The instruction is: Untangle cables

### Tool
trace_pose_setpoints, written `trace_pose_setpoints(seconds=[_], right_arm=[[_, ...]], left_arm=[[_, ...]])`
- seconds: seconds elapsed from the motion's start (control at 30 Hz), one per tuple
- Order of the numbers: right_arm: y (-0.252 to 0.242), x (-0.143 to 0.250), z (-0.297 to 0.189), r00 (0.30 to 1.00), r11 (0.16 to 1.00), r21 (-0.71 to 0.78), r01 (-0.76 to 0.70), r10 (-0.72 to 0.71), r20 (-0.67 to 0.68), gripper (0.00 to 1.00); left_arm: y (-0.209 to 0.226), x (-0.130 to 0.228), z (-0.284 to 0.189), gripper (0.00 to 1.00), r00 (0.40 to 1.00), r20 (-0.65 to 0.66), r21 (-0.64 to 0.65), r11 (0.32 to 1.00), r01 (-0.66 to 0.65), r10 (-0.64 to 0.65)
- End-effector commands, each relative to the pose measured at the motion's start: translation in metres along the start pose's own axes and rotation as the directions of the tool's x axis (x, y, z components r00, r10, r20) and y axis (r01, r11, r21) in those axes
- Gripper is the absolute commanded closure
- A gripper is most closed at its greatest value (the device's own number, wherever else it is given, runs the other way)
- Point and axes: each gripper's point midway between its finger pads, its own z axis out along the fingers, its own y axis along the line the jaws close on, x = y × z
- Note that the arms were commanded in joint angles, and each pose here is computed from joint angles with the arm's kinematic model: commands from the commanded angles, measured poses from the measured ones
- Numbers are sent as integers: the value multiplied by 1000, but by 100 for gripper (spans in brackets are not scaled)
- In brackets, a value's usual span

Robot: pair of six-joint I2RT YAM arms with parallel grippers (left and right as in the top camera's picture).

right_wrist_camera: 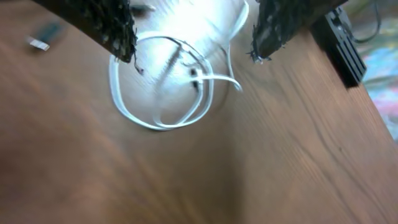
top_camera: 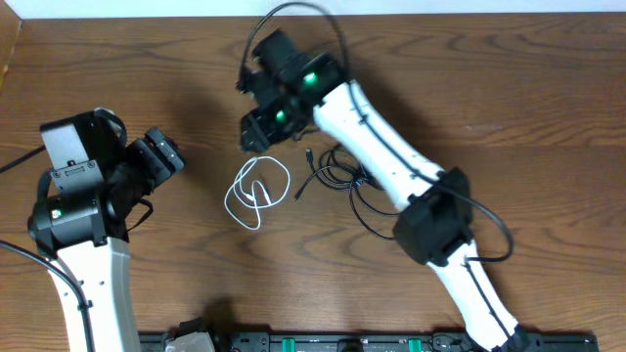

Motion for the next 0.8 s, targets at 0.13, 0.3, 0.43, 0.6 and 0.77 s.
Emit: trace_pose_setpoints(seconds=[0.13, 0.3, 0.43, 0.6, 0.77], right_arm=[[-2, 29, 61, 993, 993, 105, -50, 60, -98, 37], [-23, 43, 69, 990, 960, 277, -38, 74, -119, 36], [-40, 54, 70, 985, 930, 367, -26, 87, -151, 37], [-54, 62, 75, 978, 915, 403, -29, 110, -177, 37], [-59, 66, 81, 973, 908, 414, -61, 146, -178, 39]], left_arm=[[3, 0, -1, 9, 1000, -4, -15, 1000, 10, -10], [3, 0, 0, 9, 1000, -8, -16, 1000, 10, -11], [4, 1, 0, 9, 1000, -10, -18, 1000, 11, -11], [4, 3, 1, 9, 1000, -16, -20, 1000, 12, -12], [5, 3, 3, 9, 1000, -25, -23, 1000, 13, -13]])
